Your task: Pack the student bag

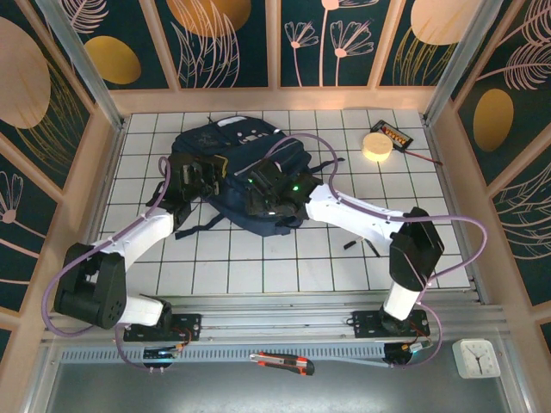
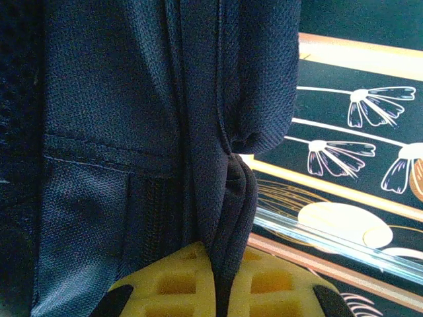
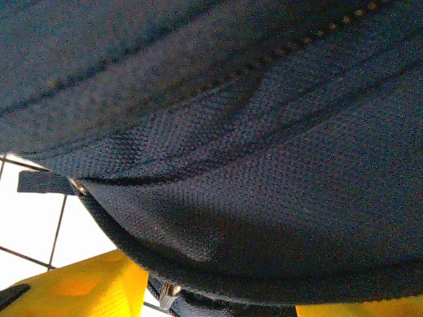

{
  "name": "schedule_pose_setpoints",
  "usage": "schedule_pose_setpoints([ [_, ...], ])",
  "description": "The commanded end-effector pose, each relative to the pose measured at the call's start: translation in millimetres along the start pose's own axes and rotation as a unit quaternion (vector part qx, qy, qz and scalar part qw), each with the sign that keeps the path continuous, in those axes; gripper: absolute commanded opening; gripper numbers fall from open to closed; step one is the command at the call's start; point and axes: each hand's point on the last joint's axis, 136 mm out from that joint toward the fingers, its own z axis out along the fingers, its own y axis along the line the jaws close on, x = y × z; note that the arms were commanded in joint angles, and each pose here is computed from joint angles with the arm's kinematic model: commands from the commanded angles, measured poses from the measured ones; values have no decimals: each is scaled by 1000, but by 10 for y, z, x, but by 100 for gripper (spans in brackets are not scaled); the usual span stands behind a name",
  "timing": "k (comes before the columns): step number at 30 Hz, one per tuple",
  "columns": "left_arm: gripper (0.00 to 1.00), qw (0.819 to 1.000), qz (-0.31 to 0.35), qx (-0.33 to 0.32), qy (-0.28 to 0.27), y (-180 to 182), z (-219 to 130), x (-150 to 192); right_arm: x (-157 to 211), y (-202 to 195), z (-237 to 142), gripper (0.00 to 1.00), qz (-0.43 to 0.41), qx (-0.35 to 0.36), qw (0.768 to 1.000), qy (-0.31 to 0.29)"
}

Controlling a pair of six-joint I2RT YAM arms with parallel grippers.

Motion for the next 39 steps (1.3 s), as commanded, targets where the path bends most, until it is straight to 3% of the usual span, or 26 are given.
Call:
schedule_pose_setpoints([
  [1, 0, 993, -12, 113, 5, -720, -237, 90, -29, 15, 37, 56, -5, 14, 1000, -2],
  [8, 0, 993, -13, 117, -16, -771, -283, 72, 47, -53, -2, 48, -6, 69, 997, 27],
  [13, 0, 993, -11, 119, -18, -822, -244, 137, 38, -29, -62, 54, -44, 135, 990, 27],
  [18, 0, 993, -12, 118, -15, -819, -226, 162, 88, -90, -47, 53, -63, 177, 982, 33],
  [23, 0, 993, -11, 118, -17, -828, -229, 157, 136, -155, -136, 35, -47, 173, 983, 32],
  [30, 0, 993, -12, 120, -14, -817, -210, 160, 143, -161, -184, 20, -34, 163, 985, 33],
  [35, 0, 993, -14, 117, -12, -776, -213, 162, 115, -115, -206, 1, -26, 147, 988, 32],
  [39, 0, 993, -16, 119, -13, -756, -230, 162, 99, -144, -204, 0, 1, 125, 991, 42],
])
